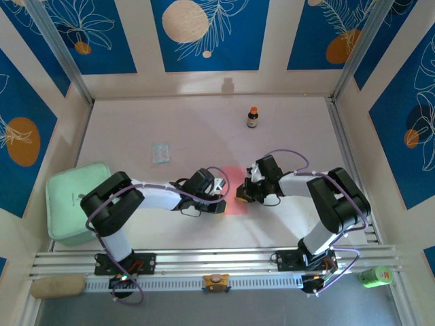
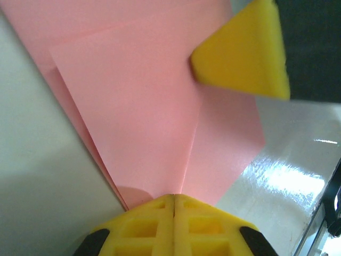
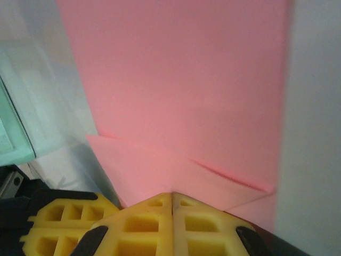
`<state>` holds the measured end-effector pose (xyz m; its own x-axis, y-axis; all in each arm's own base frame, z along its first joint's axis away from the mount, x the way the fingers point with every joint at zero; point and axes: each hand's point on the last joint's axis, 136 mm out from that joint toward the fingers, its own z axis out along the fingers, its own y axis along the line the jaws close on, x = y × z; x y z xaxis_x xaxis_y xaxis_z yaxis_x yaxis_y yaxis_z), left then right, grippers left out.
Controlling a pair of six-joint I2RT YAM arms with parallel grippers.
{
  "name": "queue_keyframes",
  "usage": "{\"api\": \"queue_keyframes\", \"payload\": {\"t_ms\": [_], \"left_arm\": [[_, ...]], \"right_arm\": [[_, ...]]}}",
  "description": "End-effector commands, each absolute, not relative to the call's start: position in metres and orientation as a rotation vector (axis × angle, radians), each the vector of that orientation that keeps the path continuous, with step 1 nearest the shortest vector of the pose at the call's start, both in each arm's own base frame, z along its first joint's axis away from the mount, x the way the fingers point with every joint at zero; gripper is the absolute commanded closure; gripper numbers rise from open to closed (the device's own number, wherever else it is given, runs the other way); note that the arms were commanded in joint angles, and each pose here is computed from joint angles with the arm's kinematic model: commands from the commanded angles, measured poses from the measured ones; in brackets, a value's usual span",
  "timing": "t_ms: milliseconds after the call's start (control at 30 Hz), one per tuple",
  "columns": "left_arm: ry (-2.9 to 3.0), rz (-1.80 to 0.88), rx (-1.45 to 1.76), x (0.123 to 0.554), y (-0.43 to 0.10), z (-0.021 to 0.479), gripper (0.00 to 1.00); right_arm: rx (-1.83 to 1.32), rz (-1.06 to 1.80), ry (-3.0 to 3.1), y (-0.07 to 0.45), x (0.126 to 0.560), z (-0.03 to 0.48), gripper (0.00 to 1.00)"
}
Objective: Fold a paper plane with a square sheet of paper (pick it up from the middle)
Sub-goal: Fold the triangle a second time at the center of the table.
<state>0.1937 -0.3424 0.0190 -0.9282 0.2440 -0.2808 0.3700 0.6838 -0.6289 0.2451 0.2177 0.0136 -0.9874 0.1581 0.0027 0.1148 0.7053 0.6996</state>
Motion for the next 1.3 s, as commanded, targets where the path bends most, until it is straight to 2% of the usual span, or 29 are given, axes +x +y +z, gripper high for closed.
{"api": "queue_keyframes", "payload": {"t_ms": [0, 433, 633, 800, 1000, 1267], "left_arm": [[2.9, -0.937, 0.475, 0.169, -0.315, -0.019, 1.0], [2.891, -0.941, 0.479, 0.17, -0.316, -0.017, 1.0], [2.882, -0.95, 0.481, 0.172, -0.319, -0.014, 1.0], [2.865, -0.963, 0.482, 0.176, -0.323, -0.008, 1.0], [2.829, -0.996, 0.495, 0.182, -0.332, 0.008, 1.0], [2.679, -1.133, 0.529, 0.2, -0.361, 0.059, 0.94]], "right_arm": [[0.309, 1.05, 2.825, 0.193, 0.261, 0.01, 1.0], [0.338, 1.057, 2.712, 0.181, 0.283, 0.042, 1.0], [0.193, 1.242, 2.651, 0.205, 0.273, 0.066, 1.0], [0.154, 1.224, 2.751, 0.216, 0.26, 0.043, 1.0], [0.252, 1.126, 2.857, 0.206, 0.256, 0.009, 1.0], [0.298, 1.068, 2.893, 0.199, 0.254, -0.001, 1.0]]}}
